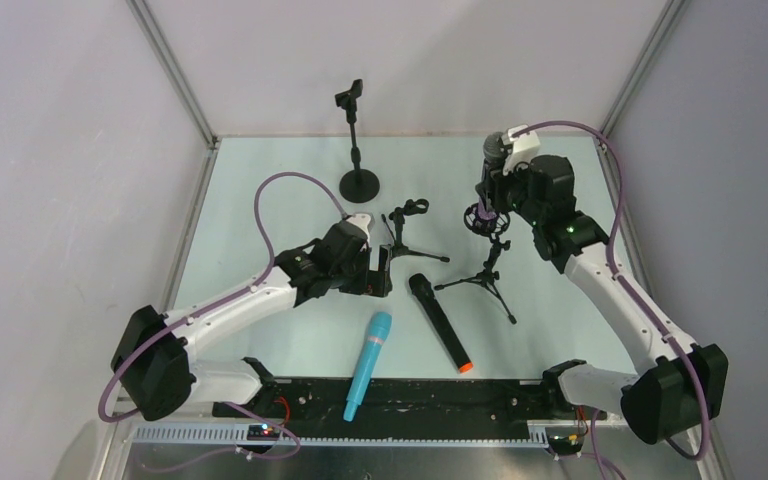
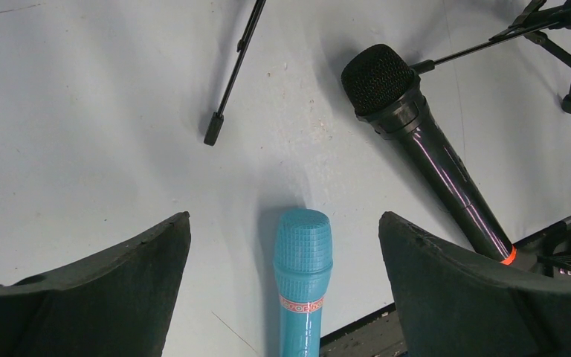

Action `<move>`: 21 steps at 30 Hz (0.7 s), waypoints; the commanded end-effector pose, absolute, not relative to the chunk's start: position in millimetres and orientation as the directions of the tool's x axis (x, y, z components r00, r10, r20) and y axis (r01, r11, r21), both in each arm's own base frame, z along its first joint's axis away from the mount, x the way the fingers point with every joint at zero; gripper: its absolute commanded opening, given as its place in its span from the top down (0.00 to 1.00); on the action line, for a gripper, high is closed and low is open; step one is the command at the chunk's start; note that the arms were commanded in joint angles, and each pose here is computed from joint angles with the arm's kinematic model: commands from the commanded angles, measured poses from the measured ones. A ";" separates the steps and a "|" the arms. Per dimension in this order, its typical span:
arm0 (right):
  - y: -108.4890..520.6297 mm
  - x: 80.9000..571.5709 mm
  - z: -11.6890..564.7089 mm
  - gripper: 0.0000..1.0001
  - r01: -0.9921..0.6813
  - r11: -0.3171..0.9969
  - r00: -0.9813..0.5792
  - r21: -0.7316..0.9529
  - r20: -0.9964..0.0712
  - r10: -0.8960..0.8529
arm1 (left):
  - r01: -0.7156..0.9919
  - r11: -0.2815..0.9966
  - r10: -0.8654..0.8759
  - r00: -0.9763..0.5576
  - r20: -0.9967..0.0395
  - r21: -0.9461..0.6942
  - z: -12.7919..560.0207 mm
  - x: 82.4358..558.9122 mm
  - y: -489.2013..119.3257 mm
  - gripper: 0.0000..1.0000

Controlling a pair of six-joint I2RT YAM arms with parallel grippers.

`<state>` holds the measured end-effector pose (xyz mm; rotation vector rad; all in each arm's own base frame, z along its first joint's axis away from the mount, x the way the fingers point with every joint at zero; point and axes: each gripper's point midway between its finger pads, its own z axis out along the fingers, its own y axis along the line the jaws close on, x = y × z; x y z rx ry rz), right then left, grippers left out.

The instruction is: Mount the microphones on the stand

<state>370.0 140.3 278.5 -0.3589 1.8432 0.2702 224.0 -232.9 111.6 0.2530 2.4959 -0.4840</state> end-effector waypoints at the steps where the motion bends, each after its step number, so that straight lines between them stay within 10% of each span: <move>1: 142.3 380.9 309.6 1.00 -0.372 0.928 -0.191 -0.019 -0.977 -0.096 | 0.287 0.908 0.050 -0.798 -0.600 -0.306 125.6 229.1 -240.7 0.00; 21: 133.8 378.2 263.0 1.00 -0.307 0.951 -0.246 0.034 -0.968 -0.044 | 0.285 0.913 0.055 -0.797 -0.602 -0.294 123.5 230.2 -239.6 0.00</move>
